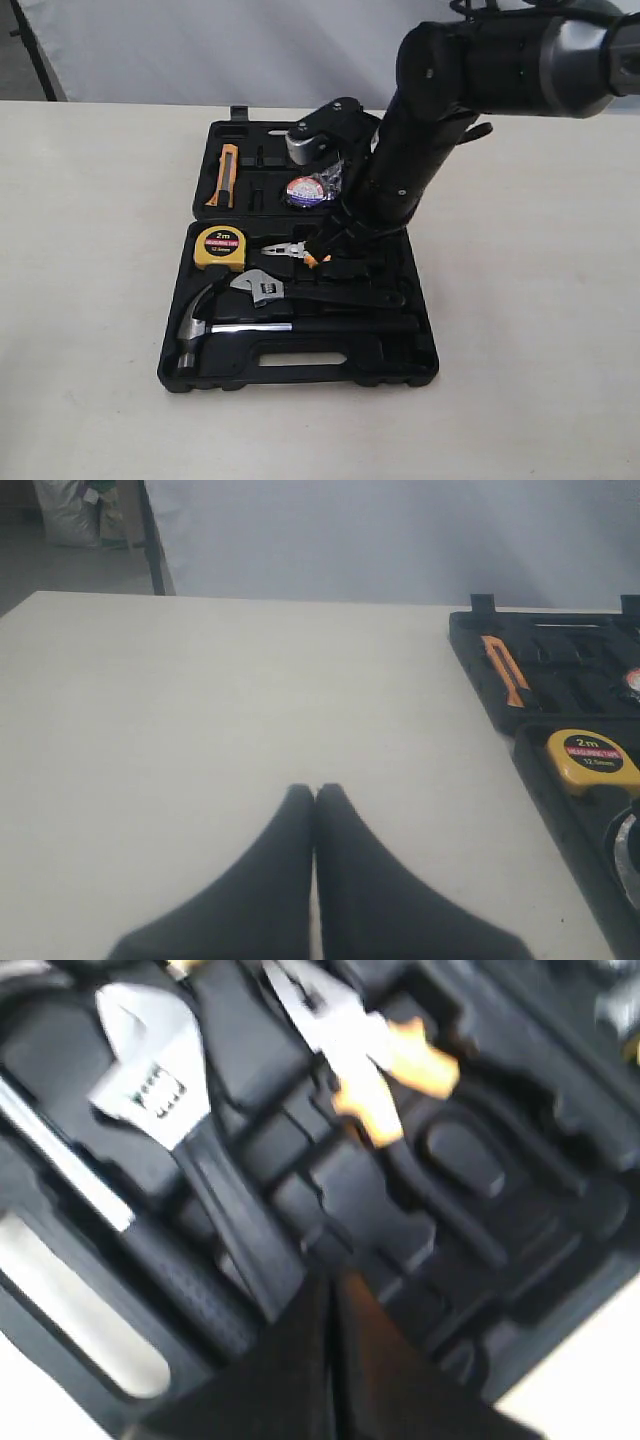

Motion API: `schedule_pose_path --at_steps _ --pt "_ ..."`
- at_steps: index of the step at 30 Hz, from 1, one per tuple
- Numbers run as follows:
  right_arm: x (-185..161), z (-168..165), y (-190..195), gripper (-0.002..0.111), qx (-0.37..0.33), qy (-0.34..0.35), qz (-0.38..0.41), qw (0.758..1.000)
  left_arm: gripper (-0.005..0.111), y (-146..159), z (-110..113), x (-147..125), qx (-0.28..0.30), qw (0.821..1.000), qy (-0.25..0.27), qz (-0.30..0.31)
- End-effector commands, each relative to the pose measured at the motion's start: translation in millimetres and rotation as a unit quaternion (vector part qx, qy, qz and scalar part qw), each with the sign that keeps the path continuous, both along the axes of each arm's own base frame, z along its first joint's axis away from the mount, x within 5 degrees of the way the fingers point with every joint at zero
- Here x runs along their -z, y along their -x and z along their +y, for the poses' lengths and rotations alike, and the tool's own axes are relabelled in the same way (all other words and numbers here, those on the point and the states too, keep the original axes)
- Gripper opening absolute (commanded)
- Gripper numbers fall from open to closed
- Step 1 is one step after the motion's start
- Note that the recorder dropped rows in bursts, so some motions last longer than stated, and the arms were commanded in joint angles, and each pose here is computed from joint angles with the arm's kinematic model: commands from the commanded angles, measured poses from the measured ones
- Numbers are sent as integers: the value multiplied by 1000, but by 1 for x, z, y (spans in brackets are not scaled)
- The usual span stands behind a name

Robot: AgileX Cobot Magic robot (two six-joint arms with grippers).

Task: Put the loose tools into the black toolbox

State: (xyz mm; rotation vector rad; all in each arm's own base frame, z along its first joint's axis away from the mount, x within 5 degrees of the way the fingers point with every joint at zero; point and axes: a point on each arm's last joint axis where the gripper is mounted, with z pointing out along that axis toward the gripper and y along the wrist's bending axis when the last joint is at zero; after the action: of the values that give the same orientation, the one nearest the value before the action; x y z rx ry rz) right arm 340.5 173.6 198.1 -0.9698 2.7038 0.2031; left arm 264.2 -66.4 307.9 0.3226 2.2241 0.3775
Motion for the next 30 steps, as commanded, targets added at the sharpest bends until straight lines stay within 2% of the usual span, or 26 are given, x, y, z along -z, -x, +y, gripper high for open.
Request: schedule_pose_path --at_steps 1,8,15,19,30 --pt "15 -8 7 0 9 25 64 998 1 2 0 1 -1 1000 14 -2" --pt "18 -10 22 0 -24 49 144 988 1 2 0 1 -1 1000 14 -2" --pt "36 -11 19 0 -25 63 163 984 1 2 0 1 -1 1000 14 -2" --pt "48 -11 15 0 -26 73 160 984 1 2 0 1 -1 1000 14 -2" --pt "51 -13 2 0 -7 83 94 992 1 2 0 1 -1 1000 14 -2"
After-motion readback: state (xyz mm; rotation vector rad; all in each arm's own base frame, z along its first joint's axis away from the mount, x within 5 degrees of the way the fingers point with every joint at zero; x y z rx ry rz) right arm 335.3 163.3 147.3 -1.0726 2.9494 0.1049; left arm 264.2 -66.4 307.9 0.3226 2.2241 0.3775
